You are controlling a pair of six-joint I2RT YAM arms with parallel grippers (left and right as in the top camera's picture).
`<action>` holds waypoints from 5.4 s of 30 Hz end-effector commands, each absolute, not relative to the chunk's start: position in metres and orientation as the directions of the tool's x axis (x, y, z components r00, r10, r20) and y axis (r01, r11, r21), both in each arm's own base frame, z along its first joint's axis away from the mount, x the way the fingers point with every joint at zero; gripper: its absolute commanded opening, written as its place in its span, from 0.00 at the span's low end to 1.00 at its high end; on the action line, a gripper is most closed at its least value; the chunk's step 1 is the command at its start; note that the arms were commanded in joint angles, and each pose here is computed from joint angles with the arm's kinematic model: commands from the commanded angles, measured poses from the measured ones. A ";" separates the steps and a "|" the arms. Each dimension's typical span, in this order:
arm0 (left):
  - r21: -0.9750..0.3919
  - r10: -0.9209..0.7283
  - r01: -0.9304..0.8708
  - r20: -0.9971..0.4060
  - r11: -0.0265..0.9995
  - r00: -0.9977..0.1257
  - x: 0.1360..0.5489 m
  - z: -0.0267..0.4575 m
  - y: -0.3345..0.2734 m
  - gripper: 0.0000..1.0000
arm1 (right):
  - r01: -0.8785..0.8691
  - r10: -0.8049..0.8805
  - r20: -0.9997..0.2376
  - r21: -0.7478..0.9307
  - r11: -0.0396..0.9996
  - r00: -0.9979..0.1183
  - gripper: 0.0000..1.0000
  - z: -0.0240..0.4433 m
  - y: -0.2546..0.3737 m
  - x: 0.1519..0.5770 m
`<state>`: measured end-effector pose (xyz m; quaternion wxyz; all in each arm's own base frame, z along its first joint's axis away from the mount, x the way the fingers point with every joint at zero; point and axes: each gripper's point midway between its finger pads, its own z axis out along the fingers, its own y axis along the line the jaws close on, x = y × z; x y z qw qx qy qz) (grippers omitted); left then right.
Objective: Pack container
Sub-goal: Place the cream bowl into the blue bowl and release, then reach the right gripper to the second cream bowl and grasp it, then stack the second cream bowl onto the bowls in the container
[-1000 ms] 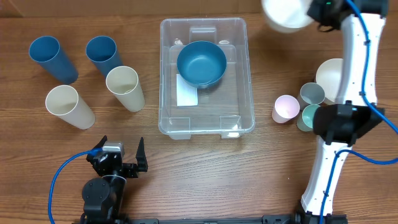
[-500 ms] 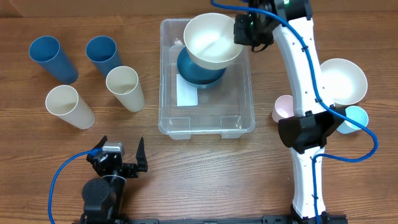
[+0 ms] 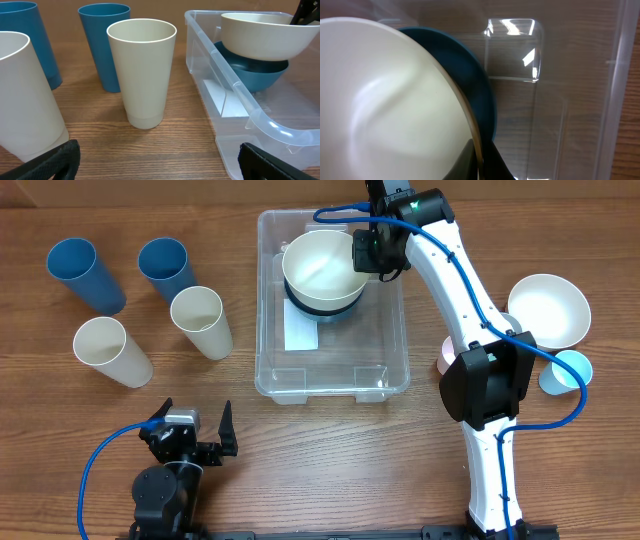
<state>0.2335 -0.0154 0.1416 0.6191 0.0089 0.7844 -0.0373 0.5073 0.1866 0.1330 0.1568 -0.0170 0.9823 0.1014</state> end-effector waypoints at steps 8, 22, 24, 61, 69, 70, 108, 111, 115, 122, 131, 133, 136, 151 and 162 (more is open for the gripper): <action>-0.032 -0.015 0.072 -0.974 0.997 -0.225 0.233 0.142 -0.016 1.00 | -0.112 -0.026 -0.342 0.235 0.966 -0.939 0.54 0.168 0.192 0.499; -0.032 -0.015 0.073 -0.974 0.997 -0.226 0.233 0.142 -0.016 1.00 | -0.090 -0.032 -0.272 0.202 0.975 -0.962 0.04 0.146 0.185 0.488; -0.032 -0.015 0.073 -0.974 0.997 -0.225 0.233 0.142 -0.016 1.00 | -0.086 -0.034 -0.254 0.197 0.977 -0.967 0.04 0.133 0.184 0.487; -0.032 -0.015 0.072 -0.974 0.997 -0.225 0.233 0.142 -0.016 1.00 | 0.741 0.752 -0.091 0.129 0.659 -0.653 0.49 0.126 -0.265 0.393; -0.032 -0.015 0.072 -0.974 0.997 -0.225 0.233 0.142 -0.016 1.00 | 0.633 0.648 -0.104 0.145 0.760 -0.754 0.48 0.109 -0.253 0.407; -0.032 -0.015 0.072 -0.974 0.997 -0.225 0.233 0.142 -0.016 1.00 | 0.625 0.639 -0.095 0.142 0.768 -0.763 0.49 0.100 -0.251 0.406; -0.032 -0.015 0.072 -0.974 0.997 -0.225 0.233 0.142 -0.016 1.00 | 0.123 0.292 -0.459 0.362 0.924 -0.839 0.04 0.281 -0.007 0.506; -0.032 -0.015 0.072 -0.974 0.997 -0.225 0.233 0.142 -0.016 1.00 | 0.027 0.183 -0.407 0.360 0.932 -0.895 0.04 0.273 0.056 0.492; -0.032 -0.015 0.072 -0.974 0.997 -0.225 0.233 0.142 -0.016 1.00 | -0.108 0.040 -0.392 0.349 0.931 -0.919 0.04 0.270 0.131 0.474; -0.032 -0.015 0.072 -0.974 0.997 -0.225 0.233 0.142 -0.016 1.00 | -0.176 -0.072 -0.365 0.261 0.949 -0.928 0.04 0.209 0.184 0.489; -0.032 -0.015 0.072 -0.974 0.997 -0.225 0.233 0.142 -0.016 1.00 | -0.167 -0.078 -0.329 0.253 0.953 -0.941 0.04 0.142 0.189 0.507; -0.032 -0.015 0.072 -0.974 0.997 -0.226 0.233 0.142 -0.016 1.00 | -0.167 -0.076 -0.337 0.251 0.953 -0.938 0.04 0.142 0.189 0.510; -0.032 -0.015 0.073 -0.974 0.997 -0.225 0.233 0.142 -0.016 1.00 | -0.159 -0.077 -0.328 0.232 0.960 -0.942 0.33 0.133 0.186 0.511; -0.032 -0.015 0.072 -0.974 0.997 -0.225 0.233 0.142 -0.016 1.00 | -0.124 -0.021 -0.343 0.283 0.951 -0.939 0.69 0.240 0.162 0.471; -0.032 -0.015 0.072 -0.974 0.997 -0.225 0.233 0.142 -0.016 1.00 | 0.057 0.186 -0.533 0.249 0.967 -0.825 0.76 0.363 0.065 0.403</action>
